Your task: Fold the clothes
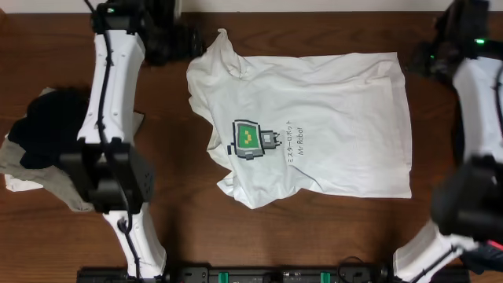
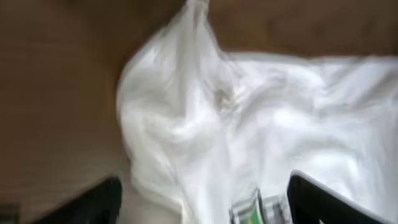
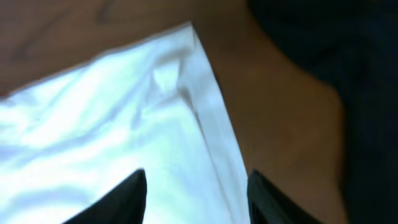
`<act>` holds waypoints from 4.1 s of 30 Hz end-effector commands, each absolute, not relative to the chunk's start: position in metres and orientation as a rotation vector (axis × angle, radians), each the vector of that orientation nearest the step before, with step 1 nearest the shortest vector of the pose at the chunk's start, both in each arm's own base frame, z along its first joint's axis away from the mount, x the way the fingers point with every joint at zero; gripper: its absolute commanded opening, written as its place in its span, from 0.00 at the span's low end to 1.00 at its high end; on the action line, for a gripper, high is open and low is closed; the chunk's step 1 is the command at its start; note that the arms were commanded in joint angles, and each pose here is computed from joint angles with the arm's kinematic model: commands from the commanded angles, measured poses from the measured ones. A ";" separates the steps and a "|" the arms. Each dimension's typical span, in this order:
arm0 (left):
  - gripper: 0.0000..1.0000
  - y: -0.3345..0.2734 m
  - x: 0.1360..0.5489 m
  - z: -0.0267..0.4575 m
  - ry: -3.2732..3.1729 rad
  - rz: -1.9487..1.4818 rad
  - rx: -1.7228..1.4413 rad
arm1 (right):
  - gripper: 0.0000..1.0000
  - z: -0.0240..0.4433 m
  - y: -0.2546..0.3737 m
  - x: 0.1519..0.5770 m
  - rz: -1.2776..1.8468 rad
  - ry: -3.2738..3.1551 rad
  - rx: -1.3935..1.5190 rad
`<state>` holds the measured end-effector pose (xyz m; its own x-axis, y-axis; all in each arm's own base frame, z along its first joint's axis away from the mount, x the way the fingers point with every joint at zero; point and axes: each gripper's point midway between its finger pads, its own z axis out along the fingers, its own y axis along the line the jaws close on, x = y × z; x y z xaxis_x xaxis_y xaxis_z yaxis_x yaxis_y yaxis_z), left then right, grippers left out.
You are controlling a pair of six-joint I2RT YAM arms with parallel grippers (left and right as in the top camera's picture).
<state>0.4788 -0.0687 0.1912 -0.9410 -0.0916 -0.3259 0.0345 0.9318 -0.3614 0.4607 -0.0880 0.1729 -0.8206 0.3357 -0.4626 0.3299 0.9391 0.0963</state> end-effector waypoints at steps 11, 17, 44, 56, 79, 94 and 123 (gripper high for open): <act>0.67 -0.075 0.344 0.134 3.269 -0.573 0.133 | 0.45 0.143 -0.058 0.336 0.044 3.039 0.446; 0.60 -0.089 0.314 0.090 3.349 -0.748 0.126 | 0.44 0.084 -0.038 0.306 0.142 3.163 0.403; 0.61 -0.114 0.298 0.063 3.224 -1.068 0.314 | 0.44 -0.015 -0.038 0.264 0.080 3.162 0.492; 0.61 -0.098 0.297 0.030 3.297 -0.863 0.175 | 0.45 -0.015 -0.038 0.264 0.080 3.161 0.497; 0.67 -0.122 0.307 0.005 3.213 -0.817 0.232 | 0.45 -0.015 -0.038 0.263 0.081 3.165 0.497; 0.06 -0.072 0.290 0.014 3.352 -0.448 0.032 | 0.45 -0.015 -0.039 0.263 0.080 3.164 0.499; 0.42 -0.002 0.281 0.127 3.030 -0.437 -0.569 | 0.45 -0.015 -0.049 0.287 0.093 3.055 0.519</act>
